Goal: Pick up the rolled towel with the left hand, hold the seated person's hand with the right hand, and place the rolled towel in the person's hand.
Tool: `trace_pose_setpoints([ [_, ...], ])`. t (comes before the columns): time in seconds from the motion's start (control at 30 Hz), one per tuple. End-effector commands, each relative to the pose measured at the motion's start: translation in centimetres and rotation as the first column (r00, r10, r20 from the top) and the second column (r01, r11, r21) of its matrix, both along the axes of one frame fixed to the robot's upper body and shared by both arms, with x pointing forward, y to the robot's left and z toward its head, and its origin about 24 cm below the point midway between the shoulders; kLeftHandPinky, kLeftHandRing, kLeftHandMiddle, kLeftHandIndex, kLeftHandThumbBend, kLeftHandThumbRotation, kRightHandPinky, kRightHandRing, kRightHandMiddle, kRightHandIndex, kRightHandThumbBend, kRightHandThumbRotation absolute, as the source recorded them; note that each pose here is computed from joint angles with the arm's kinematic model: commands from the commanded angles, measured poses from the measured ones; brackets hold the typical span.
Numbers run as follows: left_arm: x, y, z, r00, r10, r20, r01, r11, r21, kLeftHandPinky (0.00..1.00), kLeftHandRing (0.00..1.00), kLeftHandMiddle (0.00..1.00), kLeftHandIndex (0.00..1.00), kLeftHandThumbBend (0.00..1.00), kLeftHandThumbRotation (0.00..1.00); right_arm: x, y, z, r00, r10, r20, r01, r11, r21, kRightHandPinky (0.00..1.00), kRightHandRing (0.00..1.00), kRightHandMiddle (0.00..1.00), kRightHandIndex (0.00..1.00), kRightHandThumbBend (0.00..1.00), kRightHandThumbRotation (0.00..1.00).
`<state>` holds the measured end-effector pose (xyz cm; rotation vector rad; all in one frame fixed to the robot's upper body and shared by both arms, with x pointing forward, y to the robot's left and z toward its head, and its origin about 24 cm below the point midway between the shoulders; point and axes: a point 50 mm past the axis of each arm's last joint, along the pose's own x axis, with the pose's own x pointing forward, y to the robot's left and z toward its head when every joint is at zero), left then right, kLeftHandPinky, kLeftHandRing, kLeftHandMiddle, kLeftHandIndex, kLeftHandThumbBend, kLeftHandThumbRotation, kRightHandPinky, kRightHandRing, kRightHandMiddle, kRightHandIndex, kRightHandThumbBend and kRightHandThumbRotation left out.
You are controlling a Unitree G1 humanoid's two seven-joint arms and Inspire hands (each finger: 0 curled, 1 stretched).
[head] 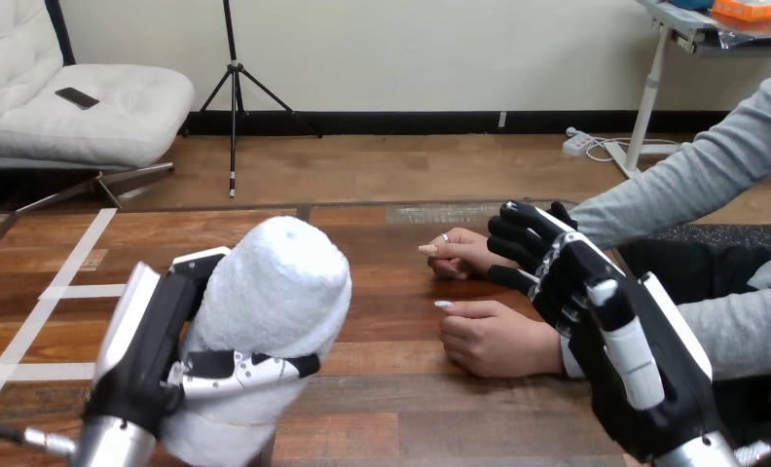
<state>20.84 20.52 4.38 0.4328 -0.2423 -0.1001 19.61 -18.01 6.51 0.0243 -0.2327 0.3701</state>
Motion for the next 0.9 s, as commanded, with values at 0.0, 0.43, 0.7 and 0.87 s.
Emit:
trace_pose_setpoints([
  [0.0,0.3,-0.5,2.8,0.986,-0.003,0.165,0.018,0.996,-0.090,0.25,0.30,0.36,0.40,0.65,0.00,1.7,-0.3,1.6,0.995,0.012,0.104,-0.007,0.999,-0.045,0.84,0.89,0.88,0.86,0.86,0.86],
  [0.43,-0.6,-1.4,2.7,0.988,0.017,0.155,0.013,0.982,-0.189,0.25,0.30,0.36,0.39,0.62,0.00,3.3,-1.0,1.8,0.986,0.001,0.168,0.030,0.984,-0.178,0.74,0.84,0.85,0.84,0.86,0.89],
  [0.7,-0.6,-1.6,2.7,0.986,0.008,0.165,0.024,0.981,-0.190,0.26,0.32,0.36,0.39,0.62,0.00,4.5,-1.6,1.8,0.984,0.001,0.176,0.040,0.972,-0.230,0.72,0.83,0.85,0.83,0.84,0.87],
  [0.87,-0.5,-1.6,2.7,0.986,0.007,0.166,0.025,0.982,-0.187,0.26,0.32,0.36,0.38,0.64,0.00,5.1,-1.9,1.9,0.985,0.008,0.175,0.040,0.962,-0.269,0.76,0.85,0.86,0.84,0.85,0.86],
])
